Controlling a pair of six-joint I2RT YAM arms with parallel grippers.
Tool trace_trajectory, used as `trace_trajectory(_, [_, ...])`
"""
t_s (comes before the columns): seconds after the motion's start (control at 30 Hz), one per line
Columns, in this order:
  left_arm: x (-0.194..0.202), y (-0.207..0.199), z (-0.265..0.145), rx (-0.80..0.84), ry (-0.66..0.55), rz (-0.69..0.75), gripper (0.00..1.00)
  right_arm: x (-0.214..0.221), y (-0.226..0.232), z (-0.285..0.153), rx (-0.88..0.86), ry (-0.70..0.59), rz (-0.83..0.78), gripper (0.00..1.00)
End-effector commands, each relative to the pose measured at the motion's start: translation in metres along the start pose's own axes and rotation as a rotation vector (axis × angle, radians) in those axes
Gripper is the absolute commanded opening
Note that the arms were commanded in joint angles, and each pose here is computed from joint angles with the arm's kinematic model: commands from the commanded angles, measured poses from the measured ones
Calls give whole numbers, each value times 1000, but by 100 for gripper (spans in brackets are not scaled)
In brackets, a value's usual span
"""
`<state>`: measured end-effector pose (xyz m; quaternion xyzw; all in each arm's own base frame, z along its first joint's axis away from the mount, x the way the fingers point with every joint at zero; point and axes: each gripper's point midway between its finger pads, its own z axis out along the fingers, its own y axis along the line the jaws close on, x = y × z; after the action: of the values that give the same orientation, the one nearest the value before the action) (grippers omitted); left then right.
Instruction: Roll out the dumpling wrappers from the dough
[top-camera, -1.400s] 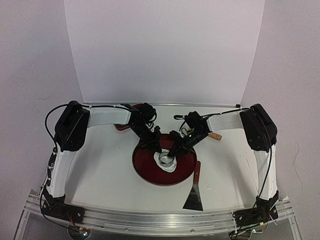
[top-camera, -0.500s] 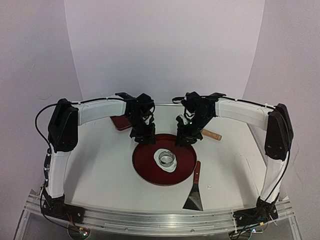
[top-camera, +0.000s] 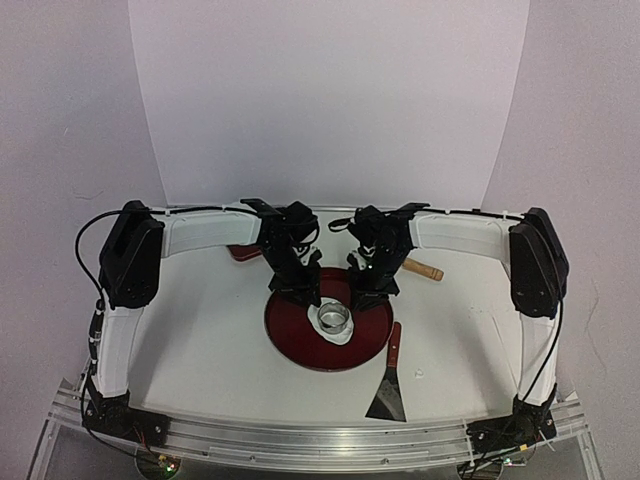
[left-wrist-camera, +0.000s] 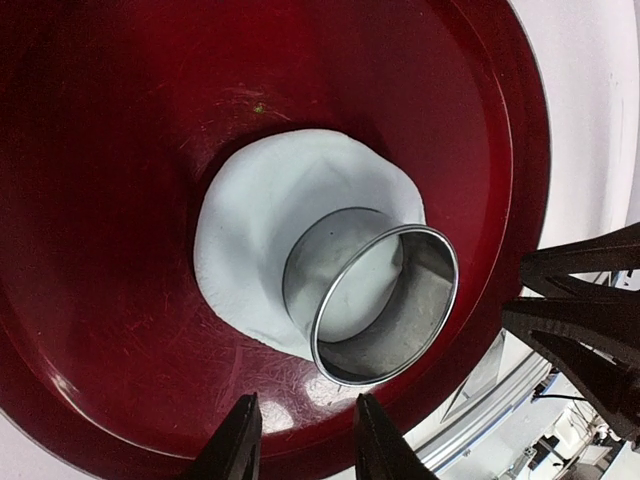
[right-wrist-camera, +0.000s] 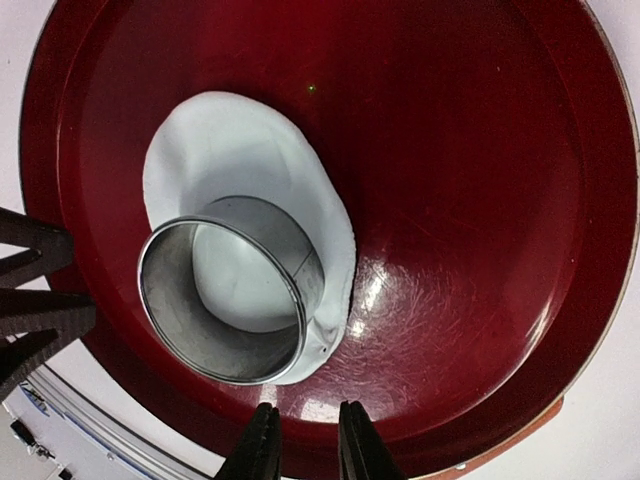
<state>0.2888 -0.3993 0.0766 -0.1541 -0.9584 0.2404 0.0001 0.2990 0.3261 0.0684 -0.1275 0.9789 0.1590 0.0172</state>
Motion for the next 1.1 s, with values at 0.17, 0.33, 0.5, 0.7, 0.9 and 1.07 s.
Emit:
trace_trajectory(0.17, [-9, -9, 3, 47, -16, -42, 29, -19, 5, 10, -82, -87, 116, 22])
trace_trajectory(0.33, [-5, -8, 5, 53, -14, -56, 29, -19, 3, 19, -93, -82, 150, 19])
trace_trajectory(0.5, [-3, -7, 7, 56, -6, -56, 29, -20, 2, 21, -92, -91, 155, 12])
trace_trajectory(0.7, [-2, -9, 9, 58, 1, -48, 28, -17, 0, 28, -89, -73, 158, 9])
trace_trajectory(0.9, [-2, -11, 11, 66, 10, -42, 28, -14, 0, 35, -97, -51, 153, 9])
trace_trajectory(1.07, [-3, -11, 14, 64, 16, -42, 28, -13, -5, 40, -83, -45, 154, 10])
